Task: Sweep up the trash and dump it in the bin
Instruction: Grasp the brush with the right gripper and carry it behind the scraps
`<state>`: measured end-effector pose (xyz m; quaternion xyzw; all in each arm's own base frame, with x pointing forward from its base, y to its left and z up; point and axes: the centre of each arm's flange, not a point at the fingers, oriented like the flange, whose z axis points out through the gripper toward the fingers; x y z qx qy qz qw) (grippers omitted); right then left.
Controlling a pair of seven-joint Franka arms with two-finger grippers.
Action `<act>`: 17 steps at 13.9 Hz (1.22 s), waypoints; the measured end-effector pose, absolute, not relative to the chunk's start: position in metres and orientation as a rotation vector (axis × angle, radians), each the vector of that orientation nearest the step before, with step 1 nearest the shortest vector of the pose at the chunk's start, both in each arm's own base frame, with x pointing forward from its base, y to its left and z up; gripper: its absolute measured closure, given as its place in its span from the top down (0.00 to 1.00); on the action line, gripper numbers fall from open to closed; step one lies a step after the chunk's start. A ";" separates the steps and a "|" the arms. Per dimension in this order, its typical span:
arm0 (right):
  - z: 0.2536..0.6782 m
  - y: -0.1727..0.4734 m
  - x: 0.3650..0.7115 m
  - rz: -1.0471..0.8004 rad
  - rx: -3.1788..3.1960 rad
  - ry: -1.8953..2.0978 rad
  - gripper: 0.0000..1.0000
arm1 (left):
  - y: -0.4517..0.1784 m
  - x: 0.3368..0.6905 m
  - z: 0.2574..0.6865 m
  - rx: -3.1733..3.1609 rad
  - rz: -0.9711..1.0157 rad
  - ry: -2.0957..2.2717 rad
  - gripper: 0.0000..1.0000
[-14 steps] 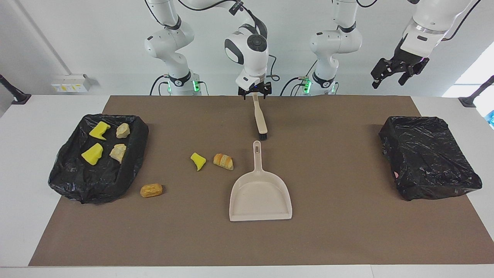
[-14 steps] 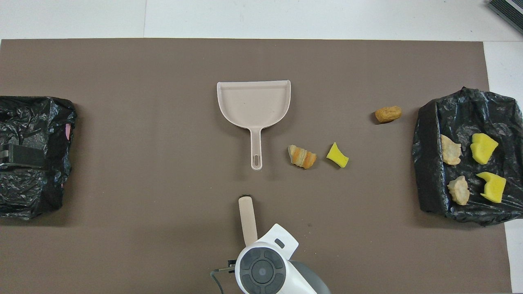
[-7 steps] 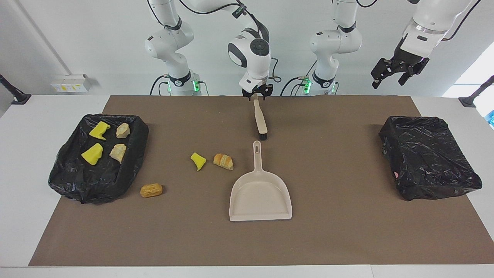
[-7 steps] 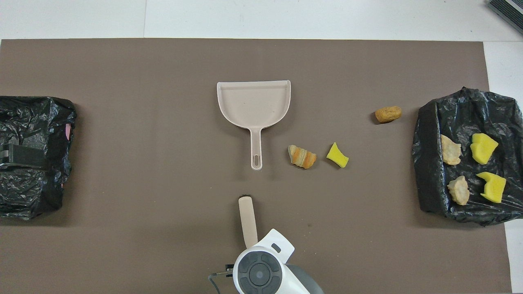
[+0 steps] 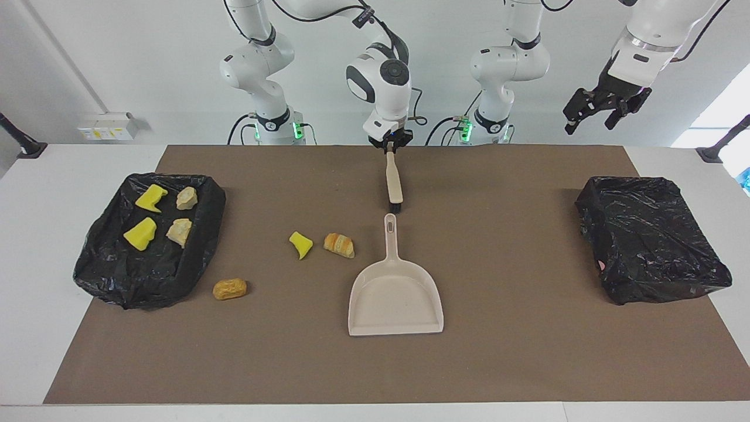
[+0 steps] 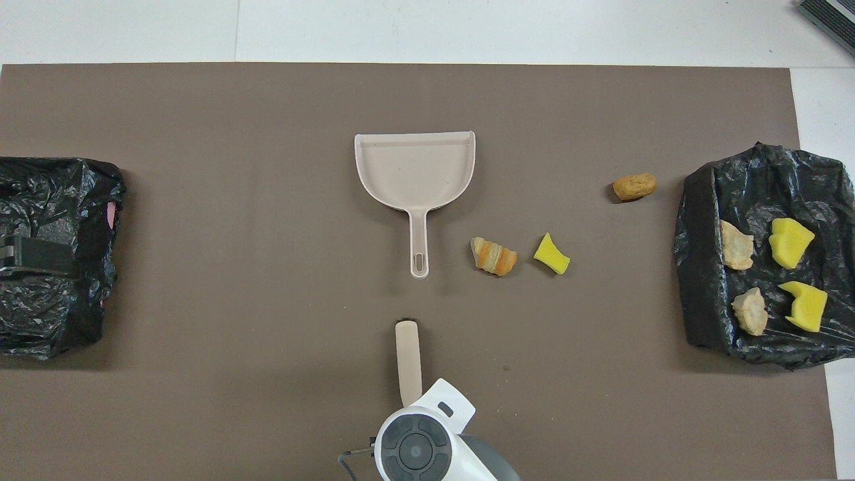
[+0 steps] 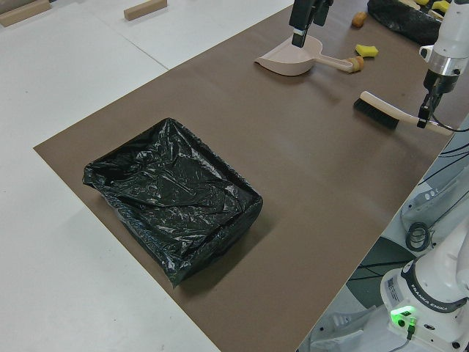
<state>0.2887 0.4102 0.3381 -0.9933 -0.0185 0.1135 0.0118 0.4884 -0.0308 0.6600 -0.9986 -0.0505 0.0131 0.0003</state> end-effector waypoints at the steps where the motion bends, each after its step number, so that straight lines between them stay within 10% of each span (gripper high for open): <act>1: 0.338 0.410 0.289 0.355 -3.097 -0.056 0.26 | -0.031 0.488 0.660 -3.137 0.041 -0.159 1.00; 17: 0.448 0.254 0.403 0.345 -3.203 0.063 0.26 | -0.031 0.488 0.660 -3.137 0.041 -0.158 1.00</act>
